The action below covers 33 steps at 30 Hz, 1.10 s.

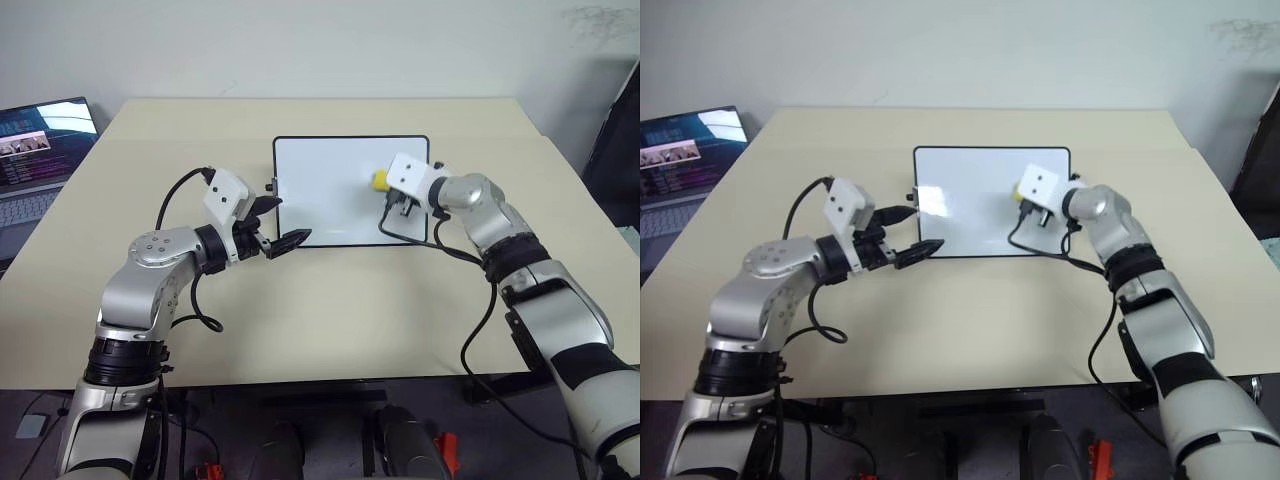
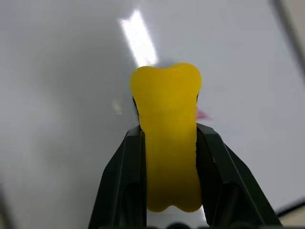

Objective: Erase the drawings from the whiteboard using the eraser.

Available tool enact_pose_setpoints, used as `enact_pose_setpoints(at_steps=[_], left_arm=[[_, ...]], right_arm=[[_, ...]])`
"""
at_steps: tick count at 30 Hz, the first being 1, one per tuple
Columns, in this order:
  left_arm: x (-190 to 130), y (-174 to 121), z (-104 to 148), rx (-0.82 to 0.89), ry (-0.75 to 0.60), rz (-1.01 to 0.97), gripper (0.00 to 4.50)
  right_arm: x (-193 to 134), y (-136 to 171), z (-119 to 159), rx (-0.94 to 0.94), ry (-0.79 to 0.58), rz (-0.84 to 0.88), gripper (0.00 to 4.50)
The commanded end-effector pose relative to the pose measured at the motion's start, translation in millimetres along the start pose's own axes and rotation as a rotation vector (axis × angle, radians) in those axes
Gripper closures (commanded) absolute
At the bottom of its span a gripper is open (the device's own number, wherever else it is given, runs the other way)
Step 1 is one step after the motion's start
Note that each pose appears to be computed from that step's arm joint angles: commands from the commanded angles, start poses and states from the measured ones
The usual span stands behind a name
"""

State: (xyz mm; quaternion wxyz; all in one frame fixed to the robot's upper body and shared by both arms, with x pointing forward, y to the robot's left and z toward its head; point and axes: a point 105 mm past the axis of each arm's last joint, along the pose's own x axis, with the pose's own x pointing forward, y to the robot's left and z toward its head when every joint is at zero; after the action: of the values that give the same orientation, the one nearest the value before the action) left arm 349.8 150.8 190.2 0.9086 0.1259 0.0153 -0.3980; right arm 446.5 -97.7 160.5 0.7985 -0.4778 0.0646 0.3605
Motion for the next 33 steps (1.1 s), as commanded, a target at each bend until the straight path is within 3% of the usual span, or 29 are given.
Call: enact_pose_setpoints(at_steps=[1,4,14,17,24,33], left_arm=[[-2.6,1.0,16.5,0.049,-0.043,0.003,0.00],[-1.8,1.3,16.6,0.049,-0.043,0.001,0.00],[-2.0,1.5,16.5,0.050,-0.043,0.004,0.00],[-3.0,1.8,16.2,0.050,-0.041,0.006,0.00],[-3.3,2.8,16.8,0.052,-0.042,0.011,0.00],[-2.5,3.0,16.8,0.049,-0.044,0.007,0.00]], right_arm=[[-2.4,24.9,-28.5,0.028,0.113,0.123,3.49],[-5.8,16.3,-29.6,0.035,0.115,0.069,3.49],[-19.0,-64.1,-22.4,0.107,0.124,-0.391,3.49],[-20.7,-72.4,-20.7,0.119,0.125,-0.439,3.49],[-5.1,-42.2,-18.1,0.078,0.114,-0.259,3.49],[5.4,17.8,3.8,0.043,-0.019,0.072,3.49]])
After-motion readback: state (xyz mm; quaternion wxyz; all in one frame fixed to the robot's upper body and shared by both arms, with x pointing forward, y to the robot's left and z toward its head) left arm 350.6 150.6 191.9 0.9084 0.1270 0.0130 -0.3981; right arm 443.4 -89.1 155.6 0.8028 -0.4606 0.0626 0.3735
